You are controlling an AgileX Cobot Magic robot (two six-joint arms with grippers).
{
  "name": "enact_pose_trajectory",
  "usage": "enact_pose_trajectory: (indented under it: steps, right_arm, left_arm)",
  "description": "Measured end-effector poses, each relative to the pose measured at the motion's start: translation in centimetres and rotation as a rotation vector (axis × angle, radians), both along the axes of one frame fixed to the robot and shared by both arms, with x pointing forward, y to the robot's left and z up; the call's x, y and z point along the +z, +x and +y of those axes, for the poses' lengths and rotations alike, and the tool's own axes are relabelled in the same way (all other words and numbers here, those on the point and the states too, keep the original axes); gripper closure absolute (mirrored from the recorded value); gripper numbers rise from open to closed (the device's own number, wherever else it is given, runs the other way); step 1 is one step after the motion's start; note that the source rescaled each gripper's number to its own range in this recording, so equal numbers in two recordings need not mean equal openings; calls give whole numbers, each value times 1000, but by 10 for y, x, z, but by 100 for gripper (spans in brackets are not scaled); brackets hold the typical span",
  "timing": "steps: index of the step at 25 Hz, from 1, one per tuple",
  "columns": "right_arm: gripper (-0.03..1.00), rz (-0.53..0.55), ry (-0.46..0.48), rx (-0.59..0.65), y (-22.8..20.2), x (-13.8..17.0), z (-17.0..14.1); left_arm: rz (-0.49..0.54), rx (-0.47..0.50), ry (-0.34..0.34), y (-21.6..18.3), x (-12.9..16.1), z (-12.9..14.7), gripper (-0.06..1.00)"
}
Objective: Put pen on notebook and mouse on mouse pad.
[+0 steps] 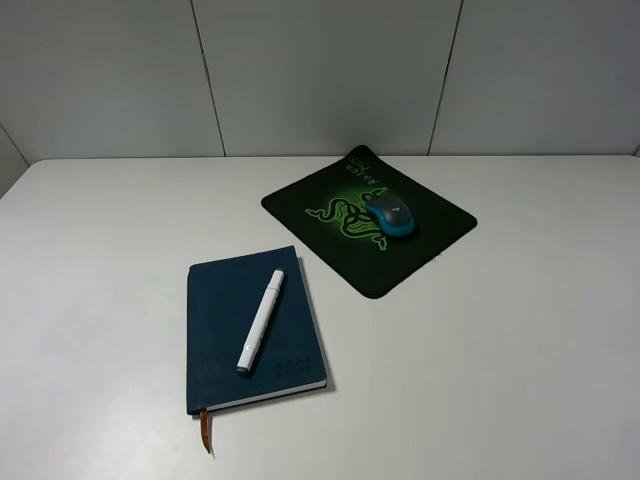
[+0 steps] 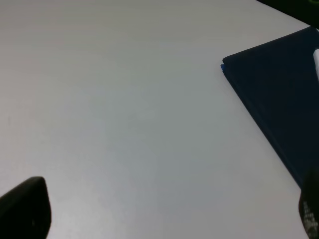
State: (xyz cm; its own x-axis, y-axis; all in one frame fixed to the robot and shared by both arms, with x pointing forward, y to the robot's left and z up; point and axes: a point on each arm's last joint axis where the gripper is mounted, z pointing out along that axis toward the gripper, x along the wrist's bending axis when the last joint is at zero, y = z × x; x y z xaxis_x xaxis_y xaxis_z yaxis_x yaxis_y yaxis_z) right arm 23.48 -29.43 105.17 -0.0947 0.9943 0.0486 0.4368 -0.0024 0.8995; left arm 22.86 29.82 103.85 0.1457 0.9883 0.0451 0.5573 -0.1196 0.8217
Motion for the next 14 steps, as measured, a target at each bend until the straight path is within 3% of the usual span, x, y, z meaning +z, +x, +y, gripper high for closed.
enact_pose_trajectory:
  steps: [14]
  right_arm:
    - [-3, 0, 0, 0, 0, 0, 0]
  left_arm:
    - [0, 0, 0, 0, 0, 0, -6]
